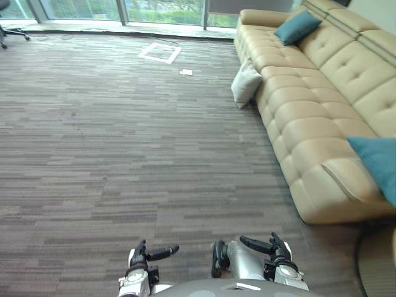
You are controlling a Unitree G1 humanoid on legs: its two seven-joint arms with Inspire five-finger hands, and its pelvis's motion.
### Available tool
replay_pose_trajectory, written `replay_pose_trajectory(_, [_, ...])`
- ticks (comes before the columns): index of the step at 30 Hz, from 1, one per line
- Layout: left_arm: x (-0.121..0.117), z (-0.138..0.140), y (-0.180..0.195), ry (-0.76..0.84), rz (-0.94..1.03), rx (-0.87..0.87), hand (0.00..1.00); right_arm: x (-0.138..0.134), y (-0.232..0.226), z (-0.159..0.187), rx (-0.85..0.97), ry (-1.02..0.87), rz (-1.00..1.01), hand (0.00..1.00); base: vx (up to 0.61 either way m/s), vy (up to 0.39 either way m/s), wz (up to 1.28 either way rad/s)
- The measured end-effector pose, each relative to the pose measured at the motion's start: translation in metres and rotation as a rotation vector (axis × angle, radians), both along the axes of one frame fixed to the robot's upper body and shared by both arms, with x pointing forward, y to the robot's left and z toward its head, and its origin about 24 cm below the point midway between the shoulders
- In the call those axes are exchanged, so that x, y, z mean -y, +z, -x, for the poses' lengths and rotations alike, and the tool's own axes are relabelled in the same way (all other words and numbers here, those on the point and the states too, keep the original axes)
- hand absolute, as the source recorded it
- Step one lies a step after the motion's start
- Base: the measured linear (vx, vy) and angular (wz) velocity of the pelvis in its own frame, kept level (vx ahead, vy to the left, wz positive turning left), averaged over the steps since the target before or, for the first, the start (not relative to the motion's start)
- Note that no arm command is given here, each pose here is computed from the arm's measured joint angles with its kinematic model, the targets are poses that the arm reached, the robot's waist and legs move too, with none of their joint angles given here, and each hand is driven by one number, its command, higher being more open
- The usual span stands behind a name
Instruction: Pick up cushions and gather them together orderly.
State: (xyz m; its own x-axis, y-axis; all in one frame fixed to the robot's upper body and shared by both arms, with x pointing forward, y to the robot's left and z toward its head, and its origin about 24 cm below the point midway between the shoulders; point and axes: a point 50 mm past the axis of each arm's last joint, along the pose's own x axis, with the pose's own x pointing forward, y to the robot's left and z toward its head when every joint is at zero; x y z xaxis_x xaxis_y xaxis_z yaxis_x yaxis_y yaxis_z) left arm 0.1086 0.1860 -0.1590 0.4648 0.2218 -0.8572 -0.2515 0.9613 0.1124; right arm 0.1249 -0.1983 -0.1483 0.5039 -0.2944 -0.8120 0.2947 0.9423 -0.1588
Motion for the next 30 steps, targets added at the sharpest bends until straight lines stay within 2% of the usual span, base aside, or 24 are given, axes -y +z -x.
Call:
replay_pose_trajectory(3, [0.003, -0.003, 0.001, 0.059, 0.022, 0.020, 1.00, 0.004, -0.001, 0.002, -0.025, 0.017, 0.010, 1.00, 0.67, -0.200, 0.00])
replay_pose_trajectory(7, [-0.011, -0.018, 0.011, 0.070, -0.021, 0.107, 1.00, -0.016, -0.005, 0.002, -0.047, 0.073, -0.019, 1.00, 0.53, -0.067, -0.39])
replay_pose_trajectory(9, [-0.010, -0.024, 0.014, 0.074, -0.019, 0.137, 1.00, -0.020, -0.005, 0.000, -0.044, 0.087, -0.024, 1.00, 0.44, 0.042, -0.61])
replay_pose_trajectory(14, [-0.012, -0.032, 0.019, 0.096, -0.014, 0.186, 1.00, -0.030, -0.007, 0.003, -0.071, 0.101, -0.037, 1.00, 0.60, 0.230, -0.67])
replay_pose_trajectory(18, [-0.029, -0.031, 0.021, 0.092, -0.060, 0.173, 1.00, -0.045, -0.012, 0.017, -0.103, 0.079, -0.090, 1.00, 0.71, 0.272, -0.23])
replay_pose_trajectory(24, [-0.024, -0.016, 0.010, 0.076, -0.060, 0.069, 1.00, -0.023, -0.008, 0.013, -0.060, 0.050, -0.037, 1.00, 0.65, 0.188, 0.21])
replay_pose_trajectory(30, [-0.015, -0.009, 0.005, 0.028, -0.042, 0.029, 1.00, -0.013, -0.002, 0.002, -0.002, 0.006, -0.018, 1.00, 0.60, -0.086, 0.37])
